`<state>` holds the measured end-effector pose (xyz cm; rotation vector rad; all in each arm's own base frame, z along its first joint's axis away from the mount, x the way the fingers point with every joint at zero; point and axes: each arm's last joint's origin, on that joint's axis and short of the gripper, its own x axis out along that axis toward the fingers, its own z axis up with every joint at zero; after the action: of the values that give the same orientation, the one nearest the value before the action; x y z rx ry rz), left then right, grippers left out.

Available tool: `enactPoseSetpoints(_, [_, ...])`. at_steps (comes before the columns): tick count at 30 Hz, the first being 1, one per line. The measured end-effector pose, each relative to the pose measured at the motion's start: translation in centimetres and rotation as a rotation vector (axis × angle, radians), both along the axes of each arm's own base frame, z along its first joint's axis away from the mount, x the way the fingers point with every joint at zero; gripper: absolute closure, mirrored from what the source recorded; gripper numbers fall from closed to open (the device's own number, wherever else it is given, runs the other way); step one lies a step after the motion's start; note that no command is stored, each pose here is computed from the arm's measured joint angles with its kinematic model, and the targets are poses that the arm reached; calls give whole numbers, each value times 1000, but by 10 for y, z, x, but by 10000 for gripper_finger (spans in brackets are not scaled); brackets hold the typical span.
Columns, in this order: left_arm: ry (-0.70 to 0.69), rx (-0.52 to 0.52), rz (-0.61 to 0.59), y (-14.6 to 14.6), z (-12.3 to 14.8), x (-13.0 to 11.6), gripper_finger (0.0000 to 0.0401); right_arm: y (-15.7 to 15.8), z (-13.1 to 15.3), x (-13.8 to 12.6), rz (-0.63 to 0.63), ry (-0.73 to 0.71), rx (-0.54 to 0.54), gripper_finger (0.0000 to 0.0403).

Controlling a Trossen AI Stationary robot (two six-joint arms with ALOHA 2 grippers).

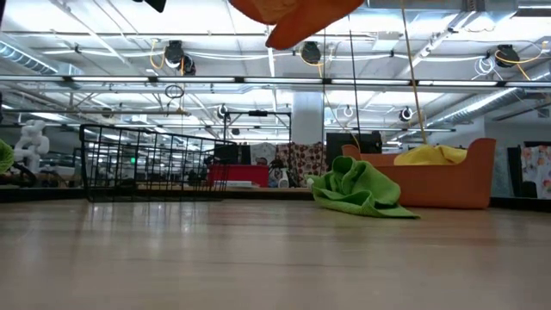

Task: Sort microfiber towel by color & place in baskets
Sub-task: Put the orange microfiber cloth into the blue bin

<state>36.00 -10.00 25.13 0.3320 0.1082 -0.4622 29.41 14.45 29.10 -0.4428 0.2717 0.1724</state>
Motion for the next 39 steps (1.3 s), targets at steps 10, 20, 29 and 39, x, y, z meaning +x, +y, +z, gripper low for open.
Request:
enactPoseSetpoints(10, [34, -32, 92, 3, -1, 1, 200, 2, 5, -13, -116, 20, 30, 371])
enactPoseSetpoints(20, [67, -20, 121, -2, -4, -2, 110, 11, 7, -58, -197, 202, 201, 378])
enactPoseSetpoints(29, [70, 3, 204, -2, -5, -2, 106, 26, 18, -120, -146, 584, 736, 378])
enactPoseSetpoints(39, [82, -22, 213, -2, -5, -3, 106, 44, -9, -172, -383, 1006, 754, 376])
